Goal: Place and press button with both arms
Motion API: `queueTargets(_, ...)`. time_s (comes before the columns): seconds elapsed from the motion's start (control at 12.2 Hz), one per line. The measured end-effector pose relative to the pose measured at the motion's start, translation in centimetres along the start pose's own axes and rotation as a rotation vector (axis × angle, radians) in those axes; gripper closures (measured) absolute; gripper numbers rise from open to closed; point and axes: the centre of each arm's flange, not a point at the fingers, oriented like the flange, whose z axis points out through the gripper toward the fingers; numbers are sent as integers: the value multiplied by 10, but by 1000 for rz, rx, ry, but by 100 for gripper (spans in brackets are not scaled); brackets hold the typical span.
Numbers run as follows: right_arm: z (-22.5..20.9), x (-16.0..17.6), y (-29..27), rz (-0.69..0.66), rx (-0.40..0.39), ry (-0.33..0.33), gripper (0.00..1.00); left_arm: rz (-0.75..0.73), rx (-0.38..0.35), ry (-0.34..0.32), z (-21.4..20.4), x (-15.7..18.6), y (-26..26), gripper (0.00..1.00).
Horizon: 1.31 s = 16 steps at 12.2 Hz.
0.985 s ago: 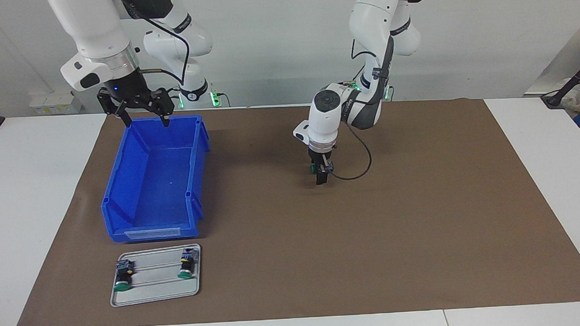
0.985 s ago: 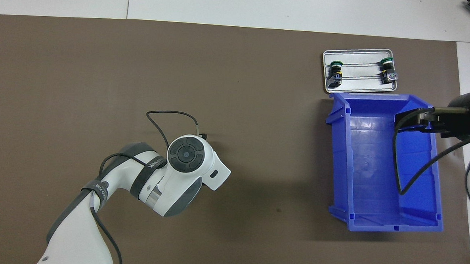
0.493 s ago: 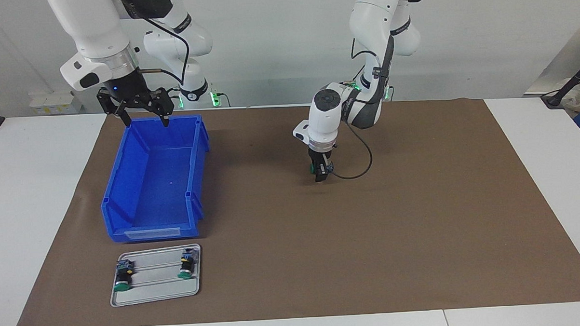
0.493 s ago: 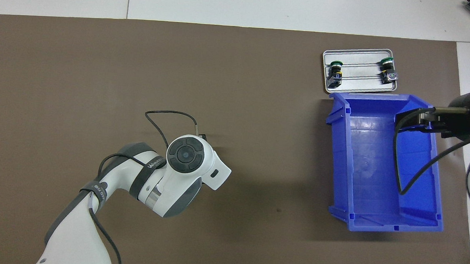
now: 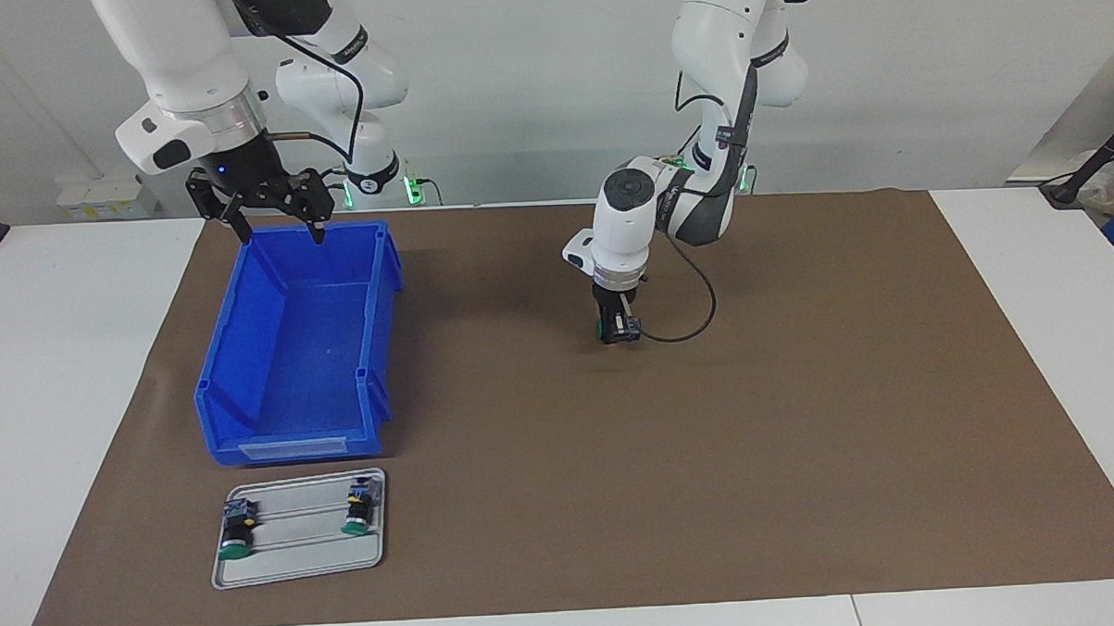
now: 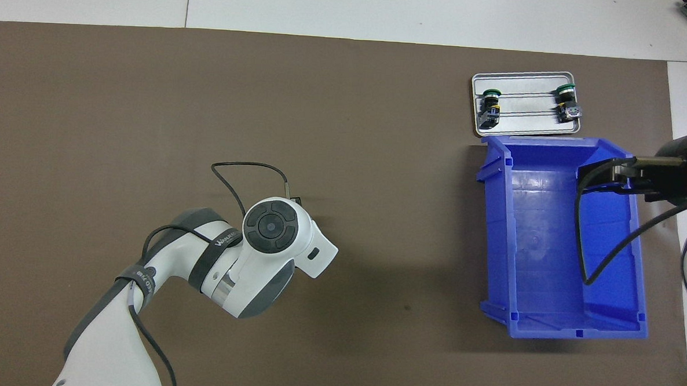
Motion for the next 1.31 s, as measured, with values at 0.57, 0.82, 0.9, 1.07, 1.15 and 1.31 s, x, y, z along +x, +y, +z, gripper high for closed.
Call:
queueTargets(0.57, 0, 0, 0, 0, 0, 0, 0, -172, 76, 60, -33, -15, -42, 66)
queueTargets(0.82, 0, 0, 0, 0, 0, 0, 0, -279, 83, 114, -62, -18, -63, 66)
queueTargets(0.9, 0, 0, 0, 0, 0, 0, 0, -310, 57, 125, -73, -19, -70, 66)
queueTargets(1.07, 0, 0, 0, 0, 0, 0, 0, -362, 6, 141, -103, -20, -85, 66)
queueTargets(1.15, 0, 0, 0, 0, 0, 0, 0, -385, -14, 149, -119, -23, -93, 66)
queueTargets(1.31, 0, 0, 0, 0, 0, 0, 0, -429, -61, 152, -147, -37, -109, 66)
